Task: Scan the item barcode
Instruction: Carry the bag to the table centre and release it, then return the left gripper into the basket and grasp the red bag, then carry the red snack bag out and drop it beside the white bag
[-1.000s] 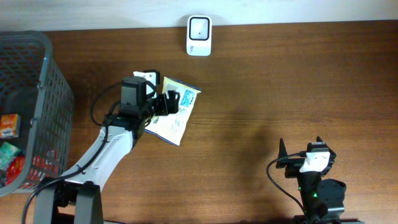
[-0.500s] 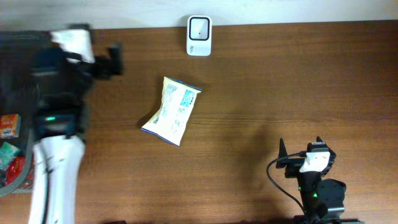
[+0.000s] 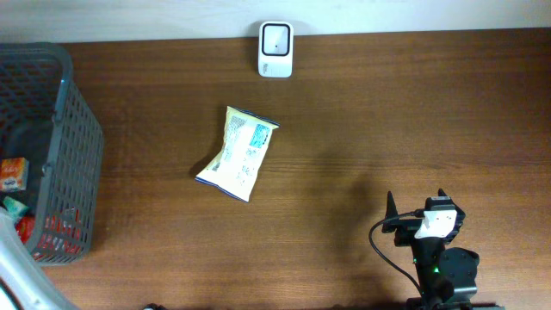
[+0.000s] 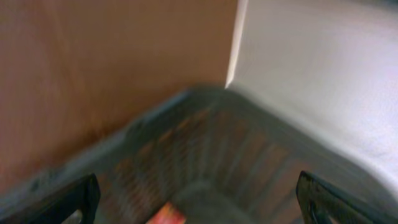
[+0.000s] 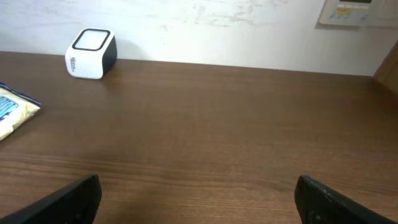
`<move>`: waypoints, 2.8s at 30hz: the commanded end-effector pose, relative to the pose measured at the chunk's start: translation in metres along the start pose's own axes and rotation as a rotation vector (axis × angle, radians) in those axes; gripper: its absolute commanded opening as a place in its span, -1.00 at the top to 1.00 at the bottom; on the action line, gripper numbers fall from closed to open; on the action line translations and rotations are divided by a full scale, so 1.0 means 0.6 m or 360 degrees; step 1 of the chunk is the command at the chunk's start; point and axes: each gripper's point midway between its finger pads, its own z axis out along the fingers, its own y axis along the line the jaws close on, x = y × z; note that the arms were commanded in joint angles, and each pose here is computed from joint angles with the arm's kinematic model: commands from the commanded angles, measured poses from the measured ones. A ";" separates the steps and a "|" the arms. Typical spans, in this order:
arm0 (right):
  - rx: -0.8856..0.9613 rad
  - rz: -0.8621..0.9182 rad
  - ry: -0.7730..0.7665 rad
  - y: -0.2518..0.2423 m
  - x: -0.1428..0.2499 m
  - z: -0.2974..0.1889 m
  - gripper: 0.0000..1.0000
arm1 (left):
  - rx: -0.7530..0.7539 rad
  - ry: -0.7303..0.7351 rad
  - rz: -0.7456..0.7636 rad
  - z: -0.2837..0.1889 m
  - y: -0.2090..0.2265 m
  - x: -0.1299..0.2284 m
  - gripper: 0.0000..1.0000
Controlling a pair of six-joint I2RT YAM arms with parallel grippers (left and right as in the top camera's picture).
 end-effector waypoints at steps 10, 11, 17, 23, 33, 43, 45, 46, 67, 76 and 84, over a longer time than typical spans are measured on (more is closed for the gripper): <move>-0.0004 0.0005 0.0018 0.002 0.005 0.000 -0.97 | -0.0731 0.0801 -0.0112 0.100 0.129 0.271 -0.98; -0.0004 0.0005 0.0018 0.002 0.005 0.000 -0.97 | -0.0752 0.0847 -0.0141 0.098 0.130 0.286 -0.98; -0.0004 0.0004 0.0019 0.002 0.005 0.000 -0.97 | -0.0964 0.1176 -0.0375 0.045 0.143 0.396 -0.98; -0.0004 0.0005 0.0018 0.002 0.005 0.000 -0.97 | -0.0990 0.1242 -0.0351 0.044 0.155 0.485 -0.98; -0.0004 0.0004 0.0018 0.002 0.005 0.000 -0.97 | -0.0982 0.1217 -0.0359 0.051 0.164 0.562 -0.95; -0.0004 0.0005 0.0018 0.002 0.005 0.000 -0.97 | -0.0963 0.1199 -0.0325 0.073 0.167 0.588 0.95; -0.0004 0.0004 0.0018 0.002 0.005 0.000 -0.97 | -0.0929 0.1166 -0.0289 0.084 0.165 0.575 1.00; -0.0004 0.0004 0.0018 0.002 0.005 0.000 -0.97 | -0.0911 0.1151 -0.0265 0.090 0.164 0.567 1.00; -0.0004 0.0004 0.0018 0.002 0.005 0.000 -0.97 | 0.0395 -0.0007 -0.0173 0.037 -0.077 -0.063 1.00; -0.0004 0.0005 0.0018 0.002 0.005 0.000 -0.97 | 0.1089 -0.0181 0.0245 -0.147 -0.280 -0.094 1.00; -0.0004 0.0005 0.0018 0.002 0.005 0.000 -0.97 | 0.1274 0.0209 0.0671 -0.198 -0.482 0.101 1.00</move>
